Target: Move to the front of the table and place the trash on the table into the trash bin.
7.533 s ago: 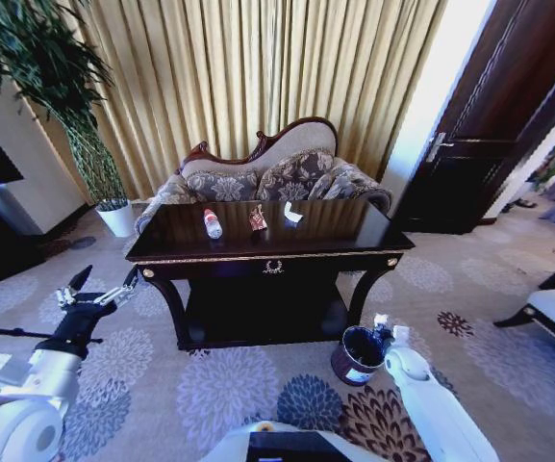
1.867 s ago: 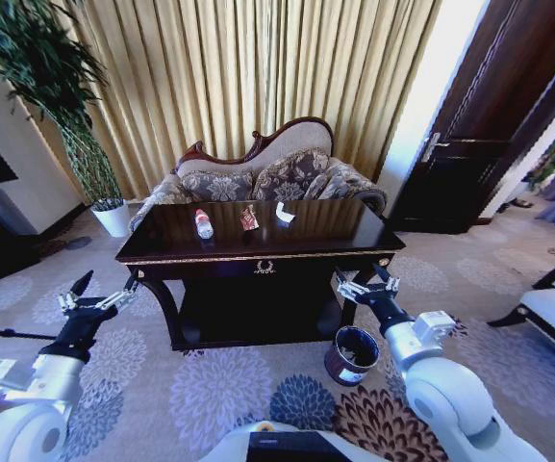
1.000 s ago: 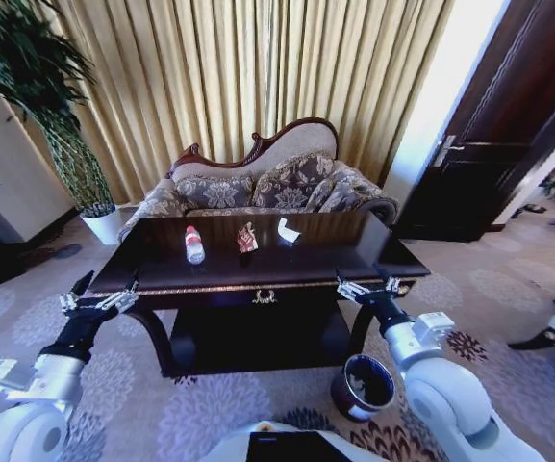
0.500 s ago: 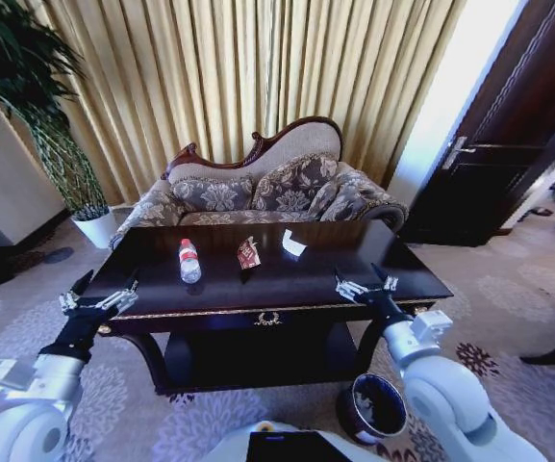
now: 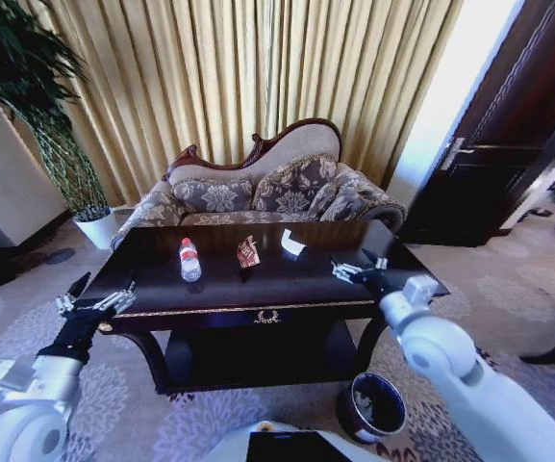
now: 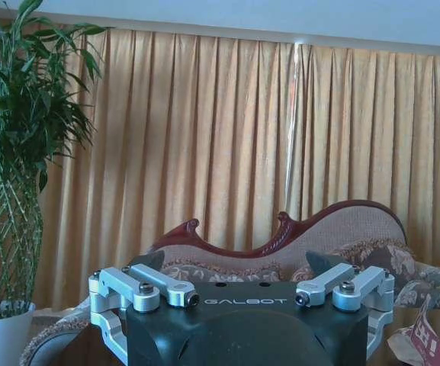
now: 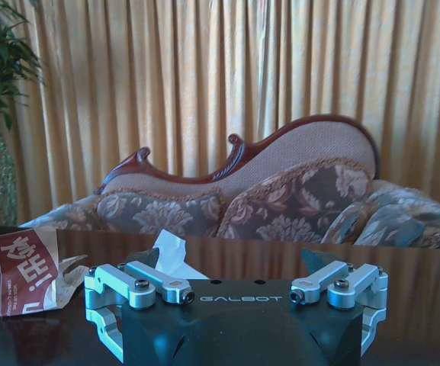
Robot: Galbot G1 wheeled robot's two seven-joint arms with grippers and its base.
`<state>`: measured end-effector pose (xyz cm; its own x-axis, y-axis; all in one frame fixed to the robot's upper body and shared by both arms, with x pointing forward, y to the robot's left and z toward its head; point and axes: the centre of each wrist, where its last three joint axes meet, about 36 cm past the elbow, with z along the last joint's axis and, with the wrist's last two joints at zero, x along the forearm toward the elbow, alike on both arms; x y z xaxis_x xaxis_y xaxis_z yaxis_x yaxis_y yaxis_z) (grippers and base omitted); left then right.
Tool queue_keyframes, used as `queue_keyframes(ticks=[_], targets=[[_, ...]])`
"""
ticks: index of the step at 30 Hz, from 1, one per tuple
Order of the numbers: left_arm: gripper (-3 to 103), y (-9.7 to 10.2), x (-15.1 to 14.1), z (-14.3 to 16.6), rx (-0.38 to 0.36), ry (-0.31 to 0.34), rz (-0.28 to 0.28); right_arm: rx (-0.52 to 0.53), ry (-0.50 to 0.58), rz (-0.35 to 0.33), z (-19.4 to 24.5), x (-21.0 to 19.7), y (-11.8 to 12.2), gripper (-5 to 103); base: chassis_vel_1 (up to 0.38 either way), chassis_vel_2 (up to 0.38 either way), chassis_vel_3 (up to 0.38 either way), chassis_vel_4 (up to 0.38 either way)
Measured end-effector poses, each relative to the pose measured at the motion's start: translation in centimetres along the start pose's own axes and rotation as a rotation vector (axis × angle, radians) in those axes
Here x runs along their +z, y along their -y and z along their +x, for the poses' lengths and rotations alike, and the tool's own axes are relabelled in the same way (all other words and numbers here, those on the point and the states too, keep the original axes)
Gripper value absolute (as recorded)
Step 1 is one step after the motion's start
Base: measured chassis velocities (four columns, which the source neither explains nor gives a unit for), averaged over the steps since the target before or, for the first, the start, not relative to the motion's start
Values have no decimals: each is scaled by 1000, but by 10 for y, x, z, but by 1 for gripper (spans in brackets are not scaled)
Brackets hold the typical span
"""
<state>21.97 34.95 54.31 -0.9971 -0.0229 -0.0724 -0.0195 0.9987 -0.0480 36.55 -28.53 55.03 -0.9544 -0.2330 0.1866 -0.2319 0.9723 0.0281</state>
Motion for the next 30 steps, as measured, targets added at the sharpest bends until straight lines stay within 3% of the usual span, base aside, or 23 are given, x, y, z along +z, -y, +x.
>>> queue_keyframes(ticks=[10, 14, 21, 30], targets=[[100, 4, 2, 1, -20, -4, -18, -85, -33, 14, -64, -20, -1, 100, 0, 0, 0, 0], [100, 5, 1, 4, -31, -8, -28, -121, -71, -11, -90, -18, -12, 100, 0, 0, 0, 0], [100, 5, 1, 6, -55, -13, -41, -137, -122, -66, -128, -21, -45, 100, 0, 0, 0, 0], [100, 7, 3, 8, -70, -18, -44, -41, -183, -117, -168, -21, -88, 100, 0, 0, 0, 0]])
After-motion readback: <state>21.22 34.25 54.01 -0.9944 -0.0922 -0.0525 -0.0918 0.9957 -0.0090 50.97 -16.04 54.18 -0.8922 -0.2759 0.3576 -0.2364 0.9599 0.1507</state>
